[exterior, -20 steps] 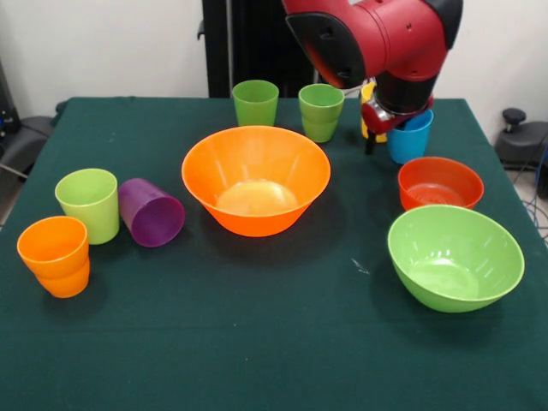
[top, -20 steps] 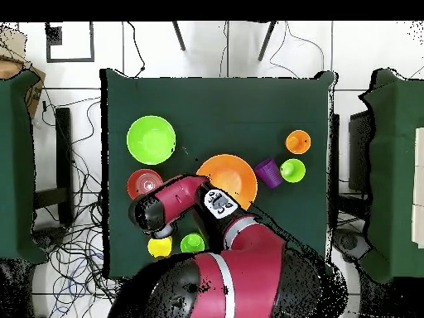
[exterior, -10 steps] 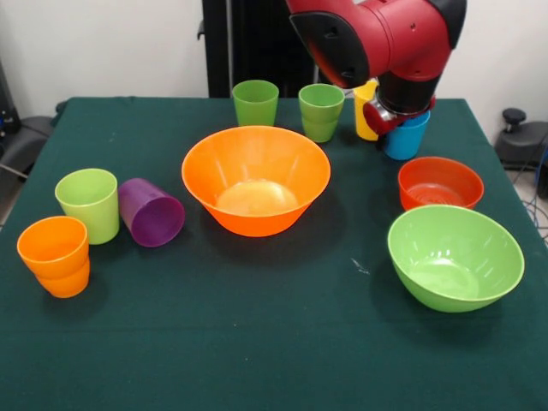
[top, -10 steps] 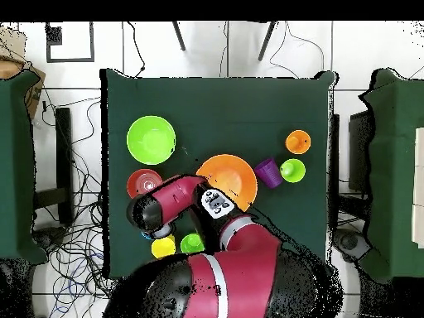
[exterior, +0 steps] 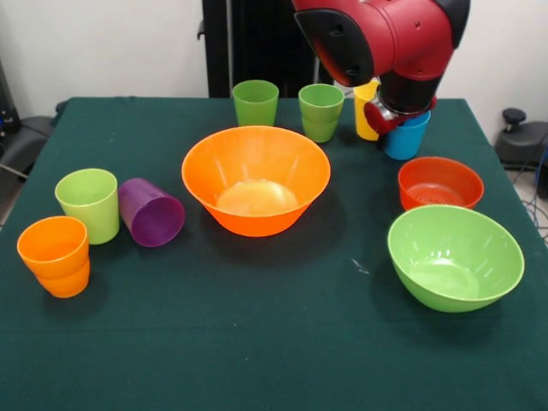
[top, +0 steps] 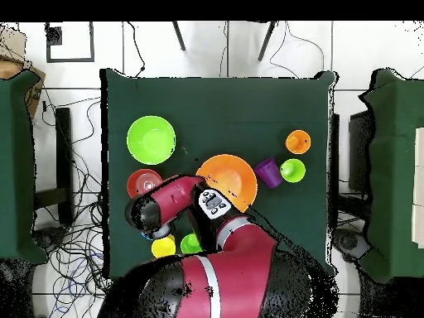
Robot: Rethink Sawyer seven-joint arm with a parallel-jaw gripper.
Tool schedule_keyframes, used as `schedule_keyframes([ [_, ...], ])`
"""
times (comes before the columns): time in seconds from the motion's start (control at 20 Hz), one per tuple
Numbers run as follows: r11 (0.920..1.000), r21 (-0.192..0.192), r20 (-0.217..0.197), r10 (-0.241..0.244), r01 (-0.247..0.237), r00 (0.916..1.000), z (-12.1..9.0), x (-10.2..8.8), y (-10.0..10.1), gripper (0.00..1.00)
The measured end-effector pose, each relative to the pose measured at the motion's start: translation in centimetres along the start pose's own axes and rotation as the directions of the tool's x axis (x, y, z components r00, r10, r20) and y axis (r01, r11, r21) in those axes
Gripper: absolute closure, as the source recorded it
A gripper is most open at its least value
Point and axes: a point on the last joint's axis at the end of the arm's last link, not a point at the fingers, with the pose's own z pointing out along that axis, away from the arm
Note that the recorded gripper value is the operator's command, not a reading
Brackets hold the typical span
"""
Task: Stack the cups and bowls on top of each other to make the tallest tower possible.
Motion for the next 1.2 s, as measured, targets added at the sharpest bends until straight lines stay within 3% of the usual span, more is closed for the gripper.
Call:
schedule_keyframes([
  [0.7, 1.0000, 0.009, 0.006, -0.002, 0.002, 1.0000, -0.3, -0.2, -0.1, 1.00],
  [0.95, 0.9993, 0.035, 0.038, 0.008, -0.009, 0.9992, -2.3, -0.8, -1.0, 1.00],
  [1.2, 0.9979, 0.039, 0.081, 0.048, -0.051, 0.9955, -5.5, -1.2, -2.2, 1.00],
])
